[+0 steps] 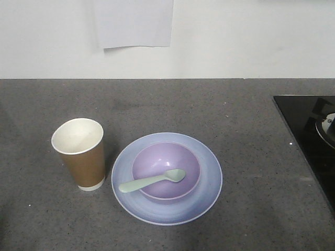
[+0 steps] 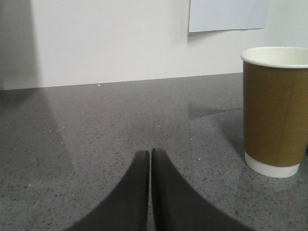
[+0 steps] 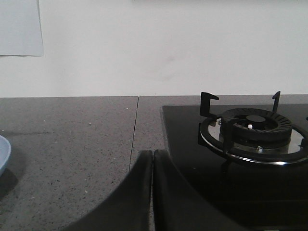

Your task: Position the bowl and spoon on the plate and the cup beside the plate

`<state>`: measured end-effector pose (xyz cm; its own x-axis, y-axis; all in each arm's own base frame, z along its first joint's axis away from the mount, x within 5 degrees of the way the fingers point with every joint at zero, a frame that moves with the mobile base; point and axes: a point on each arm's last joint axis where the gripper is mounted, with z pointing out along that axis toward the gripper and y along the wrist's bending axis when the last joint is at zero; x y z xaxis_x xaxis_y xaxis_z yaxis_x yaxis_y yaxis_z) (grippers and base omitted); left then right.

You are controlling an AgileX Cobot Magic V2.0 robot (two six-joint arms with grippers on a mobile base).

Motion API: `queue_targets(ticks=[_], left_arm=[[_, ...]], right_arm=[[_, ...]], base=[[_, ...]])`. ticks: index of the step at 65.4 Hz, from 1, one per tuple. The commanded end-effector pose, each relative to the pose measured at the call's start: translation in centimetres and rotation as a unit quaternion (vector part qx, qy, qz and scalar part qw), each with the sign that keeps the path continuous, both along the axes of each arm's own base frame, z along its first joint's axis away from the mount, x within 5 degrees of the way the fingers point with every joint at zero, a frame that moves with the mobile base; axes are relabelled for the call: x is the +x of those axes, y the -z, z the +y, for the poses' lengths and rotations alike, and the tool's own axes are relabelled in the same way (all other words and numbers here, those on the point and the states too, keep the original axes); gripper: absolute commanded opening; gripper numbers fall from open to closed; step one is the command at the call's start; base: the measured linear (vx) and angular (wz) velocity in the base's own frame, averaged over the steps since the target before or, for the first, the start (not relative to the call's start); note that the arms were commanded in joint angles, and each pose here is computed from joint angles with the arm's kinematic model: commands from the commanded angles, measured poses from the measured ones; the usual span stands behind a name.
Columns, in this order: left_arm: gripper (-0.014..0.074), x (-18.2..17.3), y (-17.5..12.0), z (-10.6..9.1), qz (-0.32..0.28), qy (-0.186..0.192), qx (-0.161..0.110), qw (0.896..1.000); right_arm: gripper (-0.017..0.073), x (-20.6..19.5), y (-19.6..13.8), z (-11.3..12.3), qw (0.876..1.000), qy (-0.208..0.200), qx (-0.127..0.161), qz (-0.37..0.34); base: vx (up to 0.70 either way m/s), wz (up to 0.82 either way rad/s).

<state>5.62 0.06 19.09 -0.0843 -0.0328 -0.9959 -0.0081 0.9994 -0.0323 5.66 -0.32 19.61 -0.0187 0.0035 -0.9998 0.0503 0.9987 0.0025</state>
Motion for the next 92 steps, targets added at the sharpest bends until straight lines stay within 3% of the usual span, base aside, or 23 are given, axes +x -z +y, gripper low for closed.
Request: queue_targets(ticks=[1,16,69,81,92], left_arm=[[-0.0006,0.04,0.32,-0.02,-0.027,0.0,-0.006,1.0],[-0.0006,0.04,0.32,-0.02,-0.027,0.0,-0.006,1.0],[-0.0006,0.04,0.32,-0.02,-0.027,0.0,-0.006,1.0],[-0.0006,0.04,0.32,-0.02,-0.027,0.0,-0.006,1.0],[-0.0006,0.04,0.32,-0.02,-0.027,0.0,-0.006,1.0]], right_arm=[[-0.0006,-0.05,-0.44,0.04,1.0,-0.002,-0.011,-0.026],[-0.0006,-0.04,-0.39,0.05,1.0,-0.002,0.004,-0.024],[-0.0006,-0.03,-0.27,0.06,1.0,-0.004,0.005,-0.017],[-0.0006,-0.06,0.52,0.04,0.999,-0.002,0.031,0.025],[-0.0006,-0.05,0.44,0.07,0.999,-0.003,0.04,0.02]], base=[[0.0,0.0],[0.0,0.0],[0.0,0.0],[0.0,0.0],[0.0,0.0]])
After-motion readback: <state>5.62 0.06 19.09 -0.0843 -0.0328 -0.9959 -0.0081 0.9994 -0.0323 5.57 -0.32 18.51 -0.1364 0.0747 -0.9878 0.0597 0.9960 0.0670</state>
